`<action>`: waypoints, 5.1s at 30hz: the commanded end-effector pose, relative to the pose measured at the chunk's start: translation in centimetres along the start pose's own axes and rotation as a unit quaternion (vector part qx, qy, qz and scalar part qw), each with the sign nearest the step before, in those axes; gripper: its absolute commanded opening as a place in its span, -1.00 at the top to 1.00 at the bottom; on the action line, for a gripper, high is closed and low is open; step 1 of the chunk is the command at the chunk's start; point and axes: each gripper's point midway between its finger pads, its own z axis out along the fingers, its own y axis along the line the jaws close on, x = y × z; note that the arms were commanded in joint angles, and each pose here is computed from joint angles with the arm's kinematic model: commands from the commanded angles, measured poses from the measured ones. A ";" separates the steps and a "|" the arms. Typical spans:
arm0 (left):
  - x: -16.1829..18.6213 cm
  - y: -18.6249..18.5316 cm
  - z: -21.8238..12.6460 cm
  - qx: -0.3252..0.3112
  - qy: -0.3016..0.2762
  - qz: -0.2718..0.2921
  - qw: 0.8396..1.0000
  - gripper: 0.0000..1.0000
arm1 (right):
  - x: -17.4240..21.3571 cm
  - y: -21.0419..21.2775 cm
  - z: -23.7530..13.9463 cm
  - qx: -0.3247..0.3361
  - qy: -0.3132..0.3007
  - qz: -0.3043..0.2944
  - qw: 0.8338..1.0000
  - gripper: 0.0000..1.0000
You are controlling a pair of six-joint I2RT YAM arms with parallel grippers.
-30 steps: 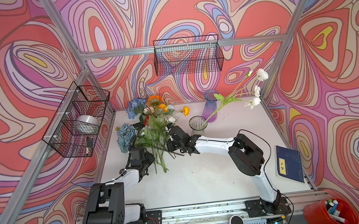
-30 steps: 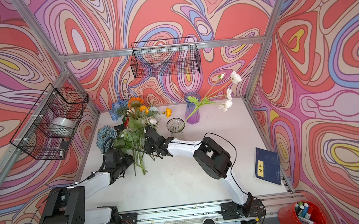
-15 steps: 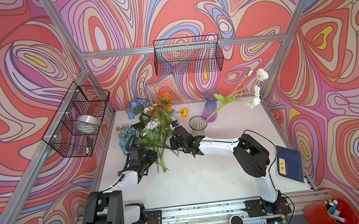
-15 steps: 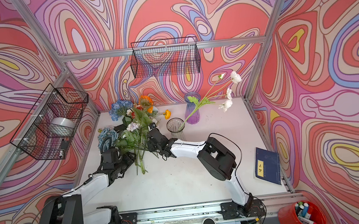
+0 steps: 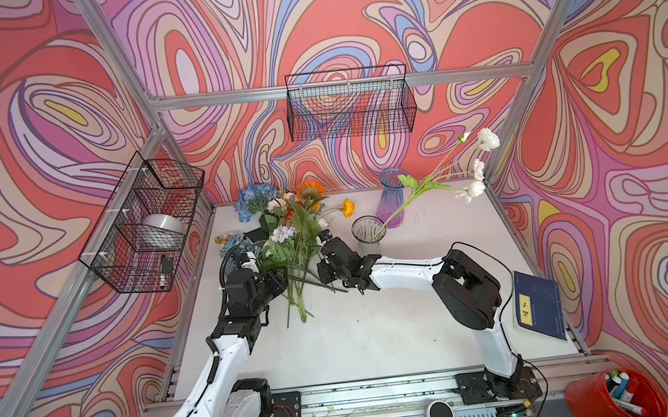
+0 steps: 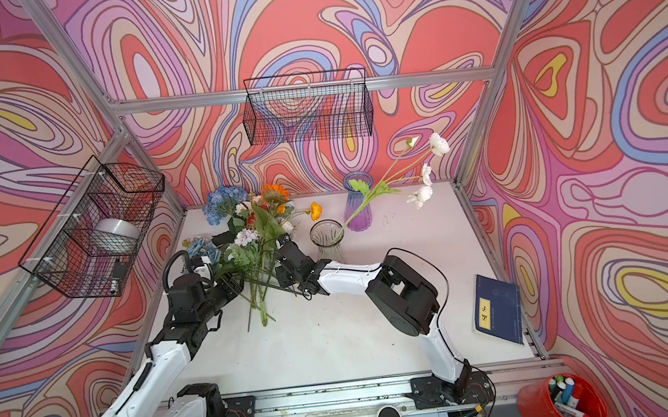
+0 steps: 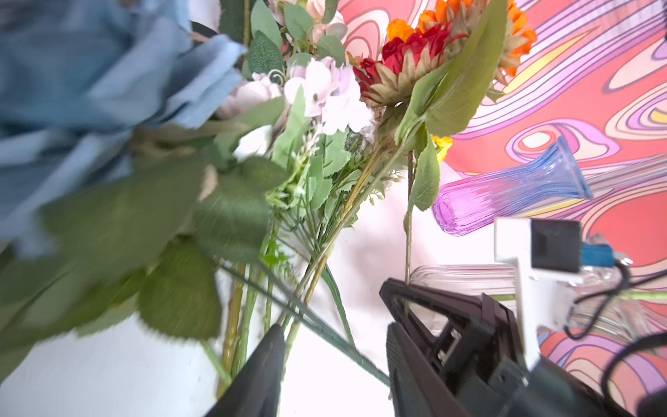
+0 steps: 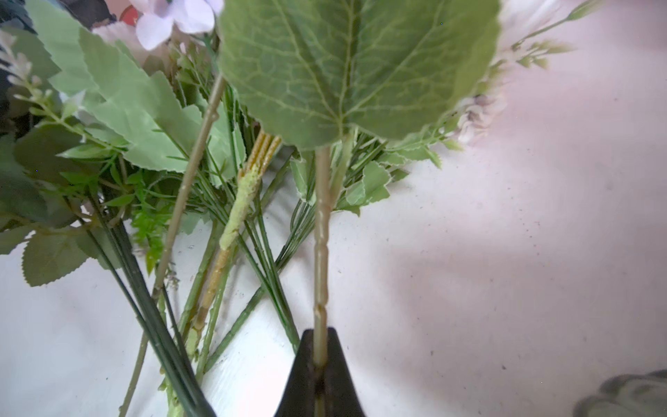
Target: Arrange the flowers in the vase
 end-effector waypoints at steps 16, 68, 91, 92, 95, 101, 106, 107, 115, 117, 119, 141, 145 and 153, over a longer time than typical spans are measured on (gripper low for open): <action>-0.9 -2.4 6.5 0.063 0.035 0.113 0.991 0.15 | -0.1 0.7 0.0 -0.030 0.005 0.016 0.999 1.00; -7.8 -4.4 5.8 0.005 -0.128 0.126 0.984 1.00 | 3.7 -0.8 -0.1 -0.027 0.041 0.046 0.998 1.00; -13.8 -14.8 -7.8 0.103 -0.275 0.213 0.932 1.00 | -2.5 1.2 -4.4 -0.035 -0.001 -0.006 0.999 0.39; -13.8 -14.6 -7.5 0.097 -0.274 0.217 0.932 1.00 | -2.8 1.2 -4.9 -0.035 -0.003 -0.008 0.999 0.36; -13.0 -13.7 -5.6 0.087 -0.259 0.218 0.937 1.00 | -3.6 1.4 -6.3 -0.037 -0.012 -0.012 0.999 0.30; -11.4 -12.1 -2.0 0.077 -0.231 0.207 0.948 1.00 | -4.3 1.2 -9.3 -0.033 -0.017 -0.020 0.999 0.21; -10.6 -11.5 0.0 0.069 -0.211 0.207 0.953 1.00 | -5.9 0.8 -13.4 -0.023 -0.036 -0.028 0.999 0.03; -10.4 -11.4 0.4 0.068 -0.205 0.210 0.954 1.00 | -6.2 0.7 -14.1 -0.018 -0.042 -0.030 0.999 0.02; -7.3 -10.6 3.3 0.059 -0.156 0.230 0.959 1.00 | -8.2 0.5 -18.3 -0.007 -0.061 -0.071 0.996 -0.02; -6.7 -10.8 3.7 0.061 -0.145 0.236 0.959 1.00 | -7.8 2.2 -18.4 -0.046 -0.046 -0.092 0.994 -0.02; -6.2 -10.9 3.9 0.061 -0.139 0.241 0.959 1.00 | -6.7 4.0 -17.9 -0.085 -0.022 -0.114 0.990 -0.02; -4.2 -10.6 4.1 0.035 -0.117 0.267 0.956 1.00 | 6.1 5.4 -8.9 -0.143 0.181 -0.248 0.941 0.14; -4.9 -9.5 3.9 0.003 -0.134 0.248 0.959 1.00 | 7.3 5.2 -8.8 -0.150 0.188 -0.229 0.943 0.21; -5.3 -9.6 3.8 0.001 -0.140 0.245 0.959 1.00 | 7.8 5.1 -8.8 -0.156 0.173 -0.210 0.950 0.94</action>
